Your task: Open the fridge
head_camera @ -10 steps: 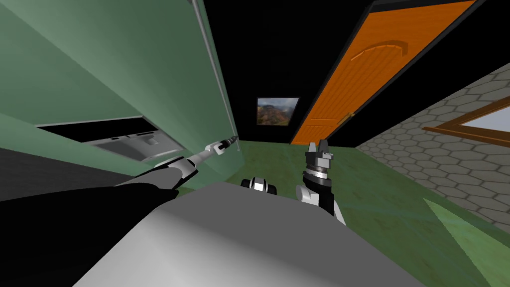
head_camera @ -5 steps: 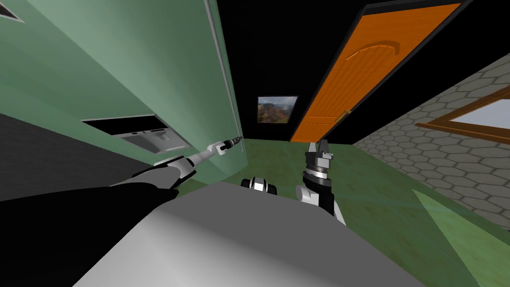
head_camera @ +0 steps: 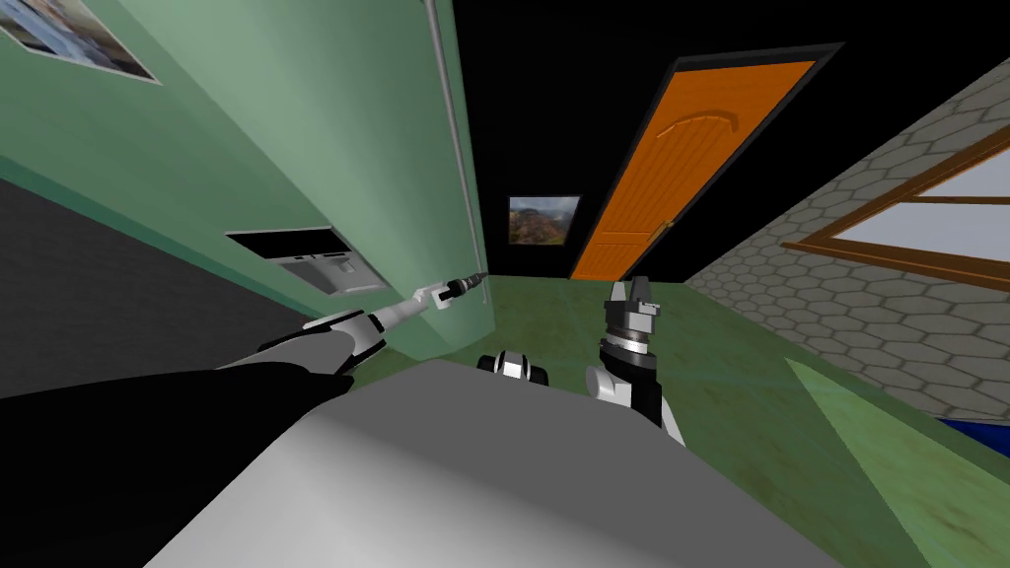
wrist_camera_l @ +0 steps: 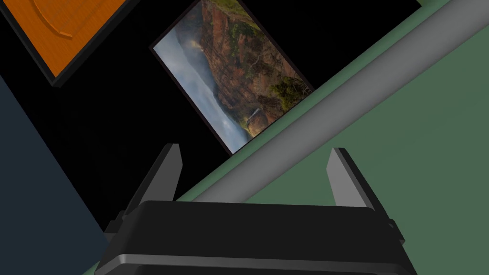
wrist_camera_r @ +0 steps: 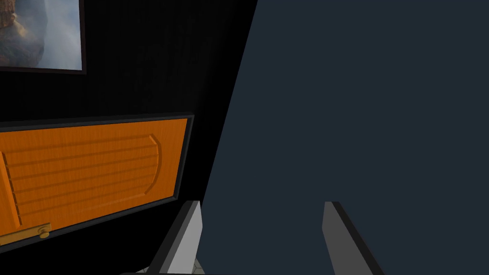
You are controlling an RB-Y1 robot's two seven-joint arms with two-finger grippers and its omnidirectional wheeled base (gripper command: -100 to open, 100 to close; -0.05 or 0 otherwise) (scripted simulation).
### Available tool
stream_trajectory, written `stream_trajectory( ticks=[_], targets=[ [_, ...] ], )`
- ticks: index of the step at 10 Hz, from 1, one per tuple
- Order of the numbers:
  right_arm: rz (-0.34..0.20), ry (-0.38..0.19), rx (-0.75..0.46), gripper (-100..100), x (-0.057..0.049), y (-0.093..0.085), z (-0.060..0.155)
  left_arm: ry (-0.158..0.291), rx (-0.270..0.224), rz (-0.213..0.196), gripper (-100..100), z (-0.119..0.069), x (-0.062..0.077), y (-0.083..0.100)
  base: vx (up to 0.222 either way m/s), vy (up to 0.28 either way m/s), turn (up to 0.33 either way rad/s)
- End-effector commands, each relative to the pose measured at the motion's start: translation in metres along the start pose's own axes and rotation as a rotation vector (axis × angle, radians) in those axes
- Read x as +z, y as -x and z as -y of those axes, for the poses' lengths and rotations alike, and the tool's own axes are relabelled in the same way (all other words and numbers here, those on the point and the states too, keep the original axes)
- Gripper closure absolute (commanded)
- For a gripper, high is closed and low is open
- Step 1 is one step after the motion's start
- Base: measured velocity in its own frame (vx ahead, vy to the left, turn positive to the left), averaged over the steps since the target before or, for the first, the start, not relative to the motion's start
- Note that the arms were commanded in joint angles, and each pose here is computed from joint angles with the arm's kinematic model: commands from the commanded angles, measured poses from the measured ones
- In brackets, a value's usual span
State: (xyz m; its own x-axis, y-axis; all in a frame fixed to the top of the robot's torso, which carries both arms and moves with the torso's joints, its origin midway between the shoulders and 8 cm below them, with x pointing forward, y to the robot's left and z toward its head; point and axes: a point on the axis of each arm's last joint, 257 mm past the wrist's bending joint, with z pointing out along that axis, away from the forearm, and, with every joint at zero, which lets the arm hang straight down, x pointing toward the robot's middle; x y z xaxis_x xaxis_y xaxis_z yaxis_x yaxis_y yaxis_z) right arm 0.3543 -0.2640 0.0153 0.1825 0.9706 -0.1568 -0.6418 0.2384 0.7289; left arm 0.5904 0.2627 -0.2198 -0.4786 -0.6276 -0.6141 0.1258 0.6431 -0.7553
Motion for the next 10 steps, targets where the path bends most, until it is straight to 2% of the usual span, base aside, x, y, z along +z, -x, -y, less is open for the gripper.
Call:
stream_trajectory(
  ticks=[1, 2, 3, 4, 5, 6, 7, 9, 10],
  targets=[
    [0.0, 0.0, 0.0, 0, 0.0, 0.0, 0.0, 0.012, -0.003, 0.041, -100, 0.007, -0.004, 0.008, 0.031, 0.084, -0.086],
    [0.0, 0.0, 0.0, 0, 0.0, 0.0, 0.0, 0.015, -0.003, 0.043, -100, 0.008, -0.003, 0.009, 0.016, 0.047, 0.01],
    [0.0, 0.0, 0.0, 0, 0.0, 0.0, 0.0, 0.028, -0.011, 0.065, -100, 0.006, -0.008, 0.011, 0.004, 0.058, -0.159],
    [0.0, 0.0, 0.0, 0, 0.0, 0.0, 0.0, 0.028, -0.011, 0.068, -100, 0.013, -0.007, 0.01, -0.007, 0.07, -0.102],
    [0.0, 0.0, 0.0, 0, 0.0, 0.0, 0.0, 0.045, -0.018, 0.088, -100, 0.009, -0.012, 0.013, -0.008, 0.083, -0.179],
    [0.0, 0.0, 0.0, 0, 0.0, 0.0, 0.0, 0.047, -0.018, 0.092, -100, 0.015, -0.011, 0.012, -0.009, 0.073, -0.083],
    [0.0, 0.0, 0.0, 0, 0.0, 0.0, 0.0, 0.062, -0.025, 0.11, -100, 0.012, -0.017, 0.015, -0.012, 0.087, -0.174],
    [0.0, 0.0, 0.0, 0, 0.0, 0.0, 0.0, 0.058, -0.025, 0.112, -100, 0.022, -0.016, 0.013, -0.016, 0.047, -0.048],
    [0.0, 0.0, 0.0, 0, 0.0, 0.0, 0.0, 0.078, -0.032, 0.13, -100, 0.02, -0.022, 0.016, -0.015, 0.045, -0.163]
  ],
)
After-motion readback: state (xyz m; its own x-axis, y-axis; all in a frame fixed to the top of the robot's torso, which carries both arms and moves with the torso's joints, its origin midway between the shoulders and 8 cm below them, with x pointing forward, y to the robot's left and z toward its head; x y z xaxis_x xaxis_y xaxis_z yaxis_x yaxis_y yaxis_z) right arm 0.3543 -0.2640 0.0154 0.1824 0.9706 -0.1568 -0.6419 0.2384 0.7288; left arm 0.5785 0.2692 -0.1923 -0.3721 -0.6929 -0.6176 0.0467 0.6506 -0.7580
